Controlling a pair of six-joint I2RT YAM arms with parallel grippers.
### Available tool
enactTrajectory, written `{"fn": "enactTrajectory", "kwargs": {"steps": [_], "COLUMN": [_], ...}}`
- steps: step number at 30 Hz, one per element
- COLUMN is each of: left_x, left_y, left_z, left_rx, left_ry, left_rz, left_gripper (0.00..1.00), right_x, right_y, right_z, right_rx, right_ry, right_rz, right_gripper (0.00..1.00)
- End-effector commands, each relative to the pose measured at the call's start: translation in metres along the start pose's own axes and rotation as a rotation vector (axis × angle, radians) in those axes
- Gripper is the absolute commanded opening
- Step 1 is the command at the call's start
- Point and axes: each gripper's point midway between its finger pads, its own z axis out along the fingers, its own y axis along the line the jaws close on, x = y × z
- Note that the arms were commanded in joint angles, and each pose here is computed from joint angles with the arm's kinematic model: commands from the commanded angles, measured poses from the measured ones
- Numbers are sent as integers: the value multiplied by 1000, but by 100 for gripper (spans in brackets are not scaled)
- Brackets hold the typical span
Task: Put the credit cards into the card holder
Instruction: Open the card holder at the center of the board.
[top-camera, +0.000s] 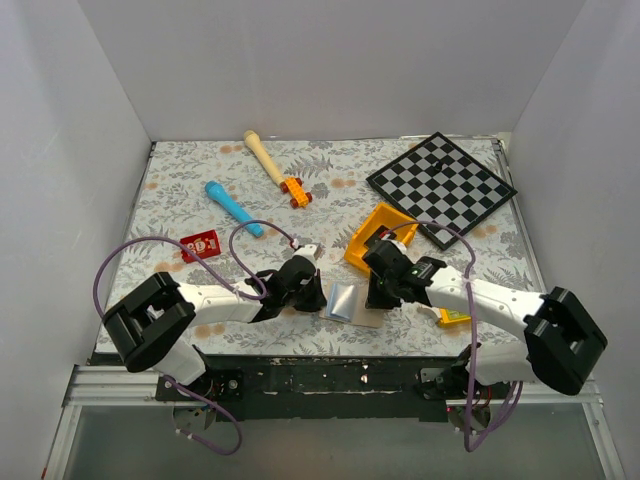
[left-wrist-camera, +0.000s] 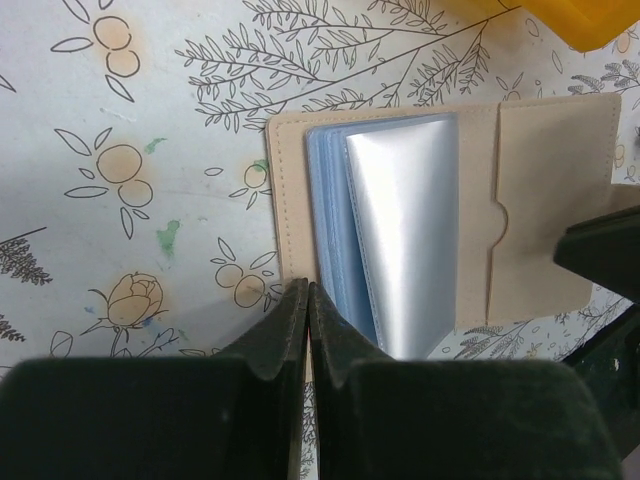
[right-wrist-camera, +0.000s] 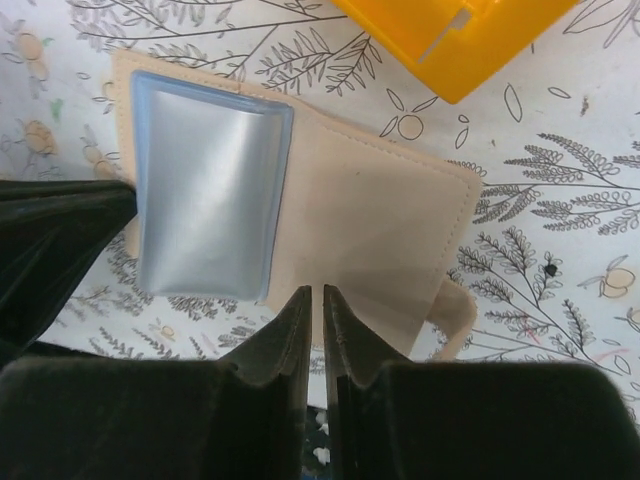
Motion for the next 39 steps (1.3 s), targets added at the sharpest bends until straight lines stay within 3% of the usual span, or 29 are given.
{"fn": "enactTrajectory", "kwargs": {"steps": [1, 19, 28, 39], "left_x": [1, -2, -11, 3], "left_y": [-8, -47, -83, -98], "left_z": [1, 11, -3, 15], "left_rx": [15, 88, 194, 233], "left_ry": [14, 36, 26, 73], "left_rz": [15, 80, 115, 135], "left_gripper": [0, 0, 0, 0], "right_x": [8, 43, 48, 36], "right_y": [2, -8, -4, 1], "right_z": [21, 59, 63, 47], "right_rx": [9, 8, -21, -56], "right_ry": [43, 153, 169, 125], "right_rz": [9, 59, 71, 67], "right_gripper": [17, 14, 14, 14]}}
